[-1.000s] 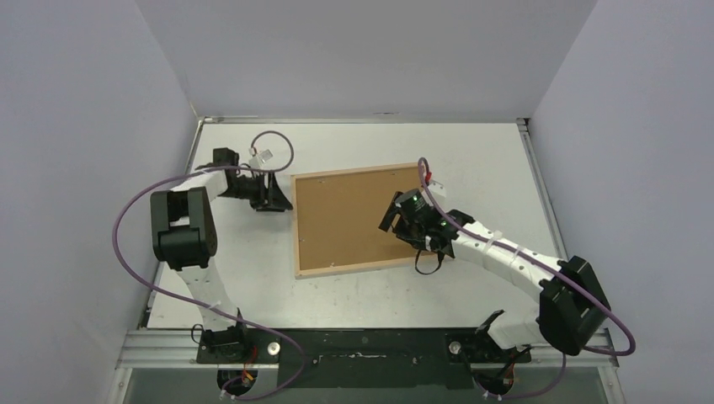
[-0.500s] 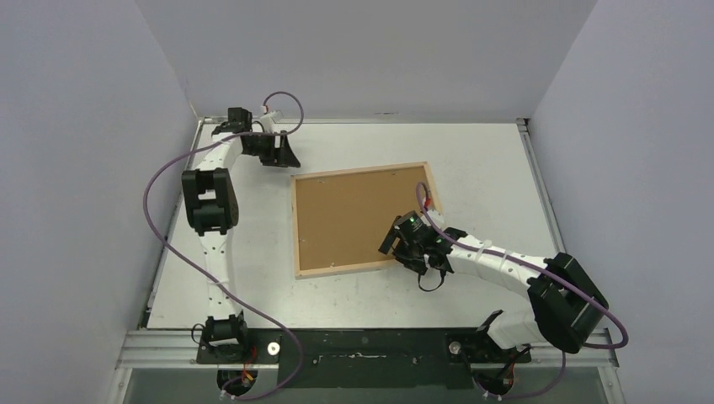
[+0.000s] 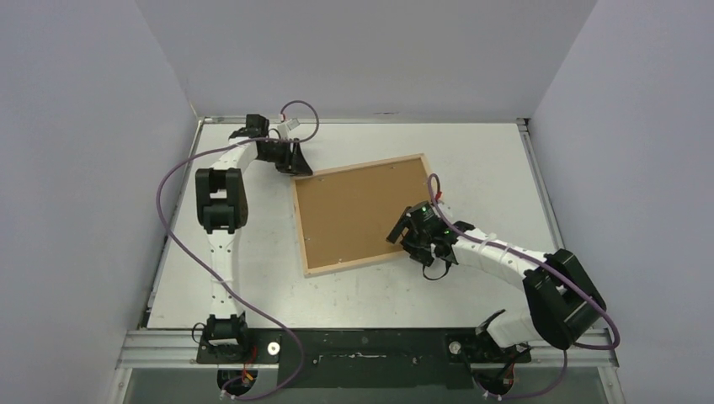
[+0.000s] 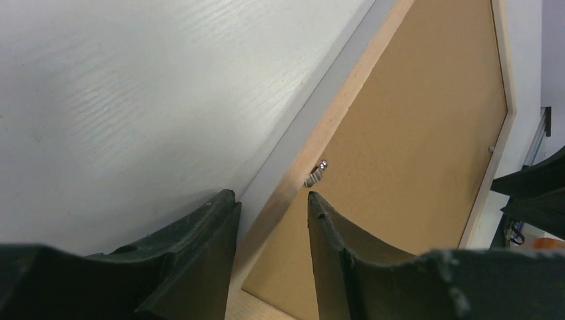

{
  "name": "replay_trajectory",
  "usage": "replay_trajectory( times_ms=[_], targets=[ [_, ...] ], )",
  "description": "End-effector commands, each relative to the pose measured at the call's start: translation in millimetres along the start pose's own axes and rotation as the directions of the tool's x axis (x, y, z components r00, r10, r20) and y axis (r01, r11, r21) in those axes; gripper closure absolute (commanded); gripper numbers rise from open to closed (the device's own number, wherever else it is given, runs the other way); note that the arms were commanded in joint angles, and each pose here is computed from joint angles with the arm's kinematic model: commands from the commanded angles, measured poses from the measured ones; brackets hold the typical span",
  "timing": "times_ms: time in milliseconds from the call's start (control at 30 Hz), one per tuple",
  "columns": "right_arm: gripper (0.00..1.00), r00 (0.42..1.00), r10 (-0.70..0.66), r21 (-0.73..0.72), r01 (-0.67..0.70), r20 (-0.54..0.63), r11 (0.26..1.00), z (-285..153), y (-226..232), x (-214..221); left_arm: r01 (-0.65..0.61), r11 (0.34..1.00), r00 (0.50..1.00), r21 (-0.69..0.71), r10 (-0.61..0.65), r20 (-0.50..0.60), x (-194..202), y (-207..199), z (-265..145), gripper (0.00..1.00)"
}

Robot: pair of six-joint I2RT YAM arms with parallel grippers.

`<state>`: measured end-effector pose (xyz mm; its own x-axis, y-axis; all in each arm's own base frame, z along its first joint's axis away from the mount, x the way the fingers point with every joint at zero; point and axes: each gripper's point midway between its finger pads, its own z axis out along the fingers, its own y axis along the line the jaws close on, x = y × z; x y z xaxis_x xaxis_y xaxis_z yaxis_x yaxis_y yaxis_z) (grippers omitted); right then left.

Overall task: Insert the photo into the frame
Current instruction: Adjust the photo frame at the center of the board.

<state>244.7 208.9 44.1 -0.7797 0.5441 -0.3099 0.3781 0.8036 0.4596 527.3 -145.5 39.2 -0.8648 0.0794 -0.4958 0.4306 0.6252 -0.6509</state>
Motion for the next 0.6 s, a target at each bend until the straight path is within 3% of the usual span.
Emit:
replay_trajectory(
  times_ms=[0,167,367,567],
  targets=[
    [0.19,0.994,-0.026,-0.001,0.026,0.110,1.000,5.1,10.9,-47.3,-0.007,0.999,0.999,0.038,0.009,-0.043,24.5,-17.4,-10.4,0.61],
    [0.19,0.987,-0.057,0.028,0.054,0.148,0.998,10.5,10.6,-80.8,0.033,0.999,0.991,0.041,-0.027,-0.133,90.9,-27.4,-26.9,0.66],
    [0.19,0.980,-0.068,0.039,0.062,0.188,0.997,23.3,14.3,-124.6,0.097,0.991,0.987,0.093,-0.083,-0.141,140.8,-53.7,-58.1,0.70],
    [0.20,0.970,-0.112,0.006,0.113,0.218,0.994,42.9,47.3,-165.3,0.154,0.975,0.975,0.159,-0.123,-0.187,187.1,-86.7,-67.0,0.71]
  ],
)
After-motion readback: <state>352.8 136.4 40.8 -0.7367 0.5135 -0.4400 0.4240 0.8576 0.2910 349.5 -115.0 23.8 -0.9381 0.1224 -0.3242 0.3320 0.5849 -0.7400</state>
